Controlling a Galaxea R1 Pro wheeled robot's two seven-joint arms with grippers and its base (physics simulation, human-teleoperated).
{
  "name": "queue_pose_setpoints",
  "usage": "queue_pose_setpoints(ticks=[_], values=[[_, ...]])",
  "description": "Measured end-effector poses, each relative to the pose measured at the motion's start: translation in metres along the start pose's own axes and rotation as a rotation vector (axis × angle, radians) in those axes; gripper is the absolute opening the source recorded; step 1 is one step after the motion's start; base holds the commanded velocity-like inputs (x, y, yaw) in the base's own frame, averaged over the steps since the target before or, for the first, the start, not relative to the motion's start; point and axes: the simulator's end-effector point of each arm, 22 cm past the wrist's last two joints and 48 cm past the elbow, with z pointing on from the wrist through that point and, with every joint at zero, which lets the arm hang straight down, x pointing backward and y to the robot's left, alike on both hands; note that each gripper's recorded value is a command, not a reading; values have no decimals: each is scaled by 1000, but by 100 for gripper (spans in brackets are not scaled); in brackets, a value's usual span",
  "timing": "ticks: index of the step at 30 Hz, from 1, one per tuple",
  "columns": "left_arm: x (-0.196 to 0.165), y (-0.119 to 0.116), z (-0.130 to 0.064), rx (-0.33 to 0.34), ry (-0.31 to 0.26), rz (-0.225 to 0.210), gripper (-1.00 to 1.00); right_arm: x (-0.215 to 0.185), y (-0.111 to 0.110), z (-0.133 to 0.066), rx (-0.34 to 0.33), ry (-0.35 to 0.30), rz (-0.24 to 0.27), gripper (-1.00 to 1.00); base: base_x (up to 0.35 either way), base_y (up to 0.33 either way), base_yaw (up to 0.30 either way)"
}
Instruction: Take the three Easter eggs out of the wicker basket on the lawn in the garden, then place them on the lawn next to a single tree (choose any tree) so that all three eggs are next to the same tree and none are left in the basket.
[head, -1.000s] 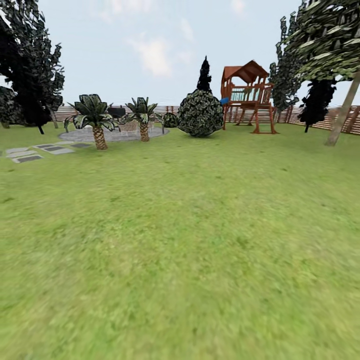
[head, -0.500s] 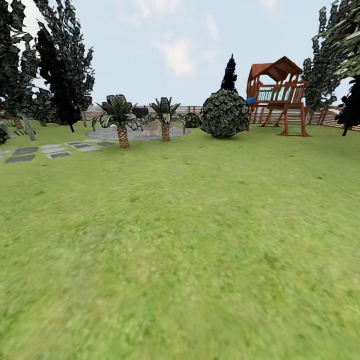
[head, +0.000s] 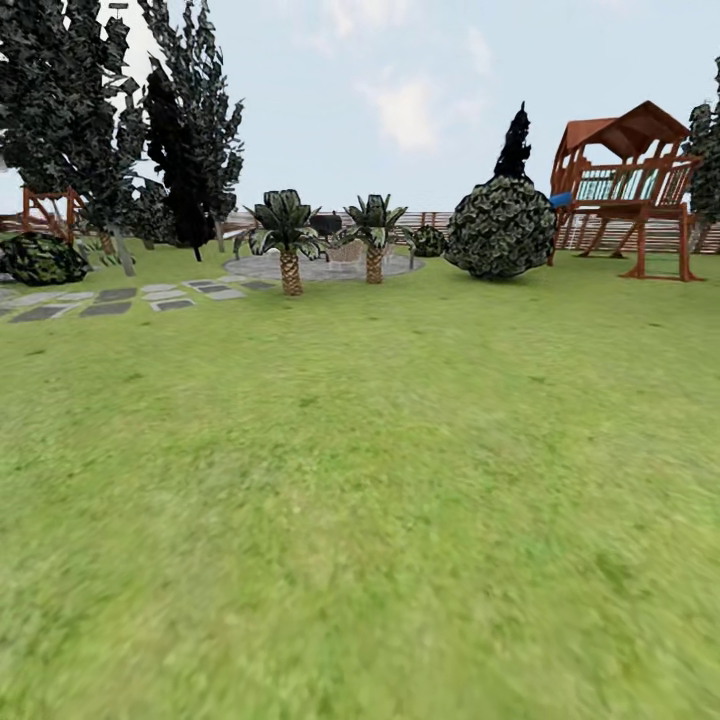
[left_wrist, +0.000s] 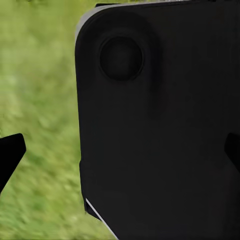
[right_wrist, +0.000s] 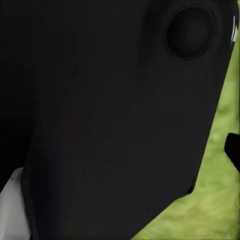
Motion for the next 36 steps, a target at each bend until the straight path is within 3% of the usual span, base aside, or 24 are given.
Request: queue_pose_setpoints(ticks=[36], values=[[-3, 0, 0, 0, -13, 0, 100, -1, 3, 0, -4, -3, 9, 100, 328, 56, 261]])
